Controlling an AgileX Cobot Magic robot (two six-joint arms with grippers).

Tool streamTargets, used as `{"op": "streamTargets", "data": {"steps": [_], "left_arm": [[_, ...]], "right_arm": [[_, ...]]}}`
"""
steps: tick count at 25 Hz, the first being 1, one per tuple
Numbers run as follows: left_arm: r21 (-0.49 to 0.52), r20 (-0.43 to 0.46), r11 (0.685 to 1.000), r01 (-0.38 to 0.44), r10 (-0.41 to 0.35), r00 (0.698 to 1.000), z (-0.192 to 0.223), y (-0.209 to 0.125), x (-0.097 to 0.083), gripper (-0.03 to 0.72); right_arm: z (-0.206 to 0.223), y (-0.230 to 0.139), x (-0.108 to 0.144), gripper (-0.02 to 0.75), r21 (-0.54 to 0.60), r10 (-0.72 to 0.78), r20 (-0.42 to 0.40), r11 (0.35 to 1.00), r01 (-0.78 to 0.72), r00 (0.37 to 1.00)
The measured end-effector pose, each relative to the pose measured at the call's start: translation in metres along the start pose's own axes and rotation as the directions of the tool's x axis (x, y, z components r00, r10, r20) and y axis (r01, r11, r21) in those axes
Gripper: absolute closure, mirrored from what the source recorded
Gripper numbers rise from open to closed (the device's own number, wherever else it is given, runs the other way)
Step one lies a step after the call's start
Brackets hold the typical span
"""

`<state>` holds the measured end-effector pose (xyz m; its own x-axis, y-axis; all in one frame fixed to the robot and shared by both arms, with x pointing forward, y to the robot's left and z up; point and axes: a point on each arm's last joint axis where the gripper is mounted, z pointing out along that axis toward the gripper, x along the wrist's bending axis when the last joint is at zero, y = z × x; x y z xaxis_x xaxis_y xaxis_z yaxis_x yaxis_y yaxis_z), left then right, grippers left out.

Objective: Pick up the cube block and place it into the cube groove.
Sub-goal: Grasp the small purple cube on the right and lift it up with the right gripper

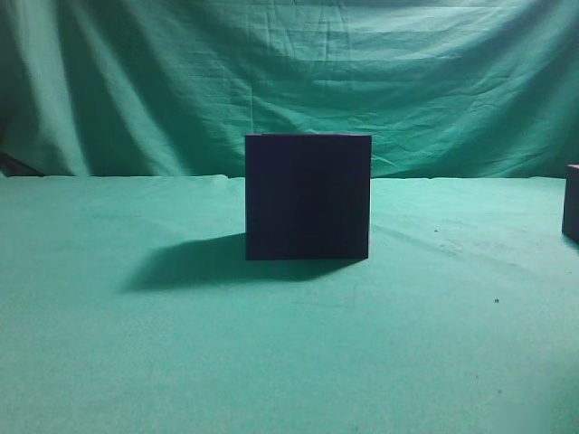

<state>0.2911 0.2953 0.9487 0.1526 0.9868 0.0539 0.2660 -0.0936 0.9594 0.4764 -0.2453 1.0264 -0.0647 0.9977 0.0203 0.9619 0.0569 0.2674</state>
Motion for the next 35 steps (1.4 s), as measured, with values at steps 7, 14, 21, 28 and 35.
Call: {"op": "streamTargets", "data": {"steps": [7,14,21,28,35], "left_arm": [[0.0,0.0,1.0,0.0,0.0,1.0,0.0,0.0,0.0,0.688],[0.0,0.0,1.0,0.0,0.0,1.0,0.0,0.0,0.0,0.688],[0.0,0.0,1.0,0.0,0.0,1.0,0.0,0.0,0.0,0.688],[0.0,0.0,1.0,0.0,0.0,1.0,0.0,0.0,0.0,0.688],[0.0,0.0,1.0,0.0,0.0,1.0,0.0,0.0,0.0,0.688]], "right_arm": [[0.024,0.027,0.004,0.253,0.045,0.08,0.025,0.996,-0.081,0.996],[0.043,0.039,0.005,0.182,-0.003,0.128,0.034,0.992,-0.128,0.991],[0.065,0.046,0.006,0.182,-0.006,0.131,0.036,0.991,-0.131,0.991],[0.075,0.047,0.006,0.182,0.01,0.122,0.049,0.992,-0.122,0.991],[0.07,0.05,0.005,0.31,0.032,0.121,0.063,0.992,-0.123,0.991]]}}
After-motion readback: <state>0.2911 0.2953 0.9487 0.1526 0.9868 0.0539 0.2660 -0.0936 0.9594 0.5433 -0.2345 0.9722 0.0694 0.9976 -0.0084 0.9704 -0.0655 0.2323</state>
